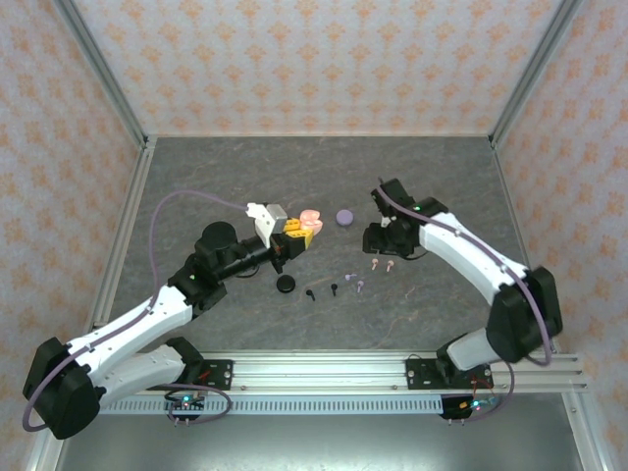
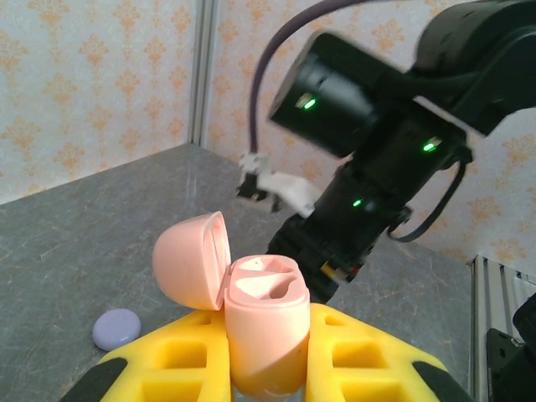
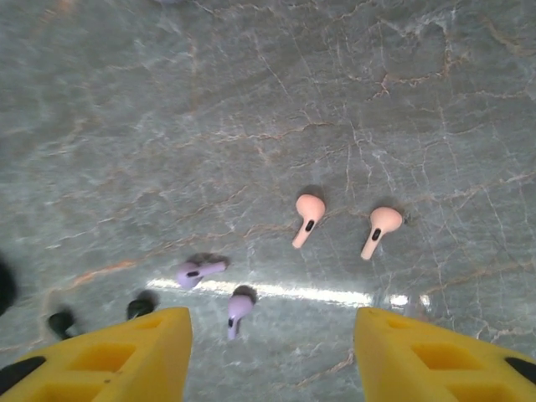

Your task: Insert the wireless bluetooth earbuds into the charging case

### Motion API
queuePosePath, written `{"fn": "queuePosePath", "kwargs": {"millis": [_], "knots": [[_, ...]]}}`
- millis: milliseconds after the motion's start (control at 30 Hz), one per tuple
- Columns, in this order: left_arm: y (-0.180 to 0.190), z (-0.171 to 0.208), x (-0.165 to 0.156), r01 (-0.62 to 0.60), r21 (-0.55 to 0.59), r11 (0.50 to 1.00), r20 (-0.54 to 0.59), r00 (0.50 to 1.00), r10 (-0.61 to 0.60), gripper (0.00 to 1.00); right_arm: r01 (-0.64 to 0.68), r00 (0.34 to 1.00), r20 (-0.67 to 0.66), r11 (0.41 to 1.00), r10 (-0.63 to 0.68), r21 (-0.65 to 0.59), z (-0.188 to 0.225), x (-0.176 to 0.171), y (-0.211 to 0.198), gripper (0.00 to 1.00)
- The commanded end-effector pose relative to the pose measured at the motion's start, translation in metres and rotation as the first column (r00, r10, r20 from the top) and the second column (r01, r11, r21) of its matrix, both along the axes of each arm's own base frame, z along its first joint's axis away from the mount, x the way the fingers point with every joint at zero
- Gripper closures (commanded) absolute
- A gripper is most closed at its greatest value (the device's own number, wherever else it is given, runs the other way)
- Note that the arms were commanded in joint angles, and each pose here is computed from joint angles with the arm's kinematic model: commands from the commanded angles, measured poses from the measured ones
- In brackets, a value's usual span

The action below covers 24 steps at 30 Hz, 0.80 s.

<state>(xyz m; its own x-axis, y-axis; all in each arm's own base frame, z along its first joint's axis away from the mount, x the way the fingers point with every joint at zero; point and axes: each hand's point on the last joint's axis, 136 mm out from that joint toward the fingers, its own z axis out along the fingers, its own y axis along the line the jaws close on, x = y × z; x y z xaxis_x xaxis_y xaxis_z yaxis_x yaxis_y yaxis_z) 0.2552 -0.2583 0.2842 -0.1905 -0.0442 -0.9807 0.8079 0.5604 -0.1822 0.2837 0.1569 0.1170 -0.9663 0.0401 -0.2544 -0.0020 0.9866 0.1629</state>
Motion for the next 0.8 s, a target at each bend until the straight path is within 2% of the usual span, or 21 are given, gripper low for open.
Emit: {"fn": "queuePosePath", "kwargs": {"millis": [0,233,767], "knots": [[0.001,0.003,-0.003,-0.003,-0.003,1.0,0.015,1.0,0.003,1.0,0.016,0.999,-0.028,0.994,-0.019,-0.11,-0.012,0.01,-0.006,0.5],[0.0,0.003,-0.005,0.003,0.005,1.0,0.017,1.0,-0.003,1.0,-0.018,0.995,-0.097,0.984,0.001,-0.176,-0.046,0.022,0.0,0.58],[0.0,0.003,-0.004,0.001,0.018,1.0,0.02,1.0,-0.001,1.0,-0.042,0.983,-0.184,0.976,0.002,-0.213,-0.086,0.021,0.001,0.63]]}}
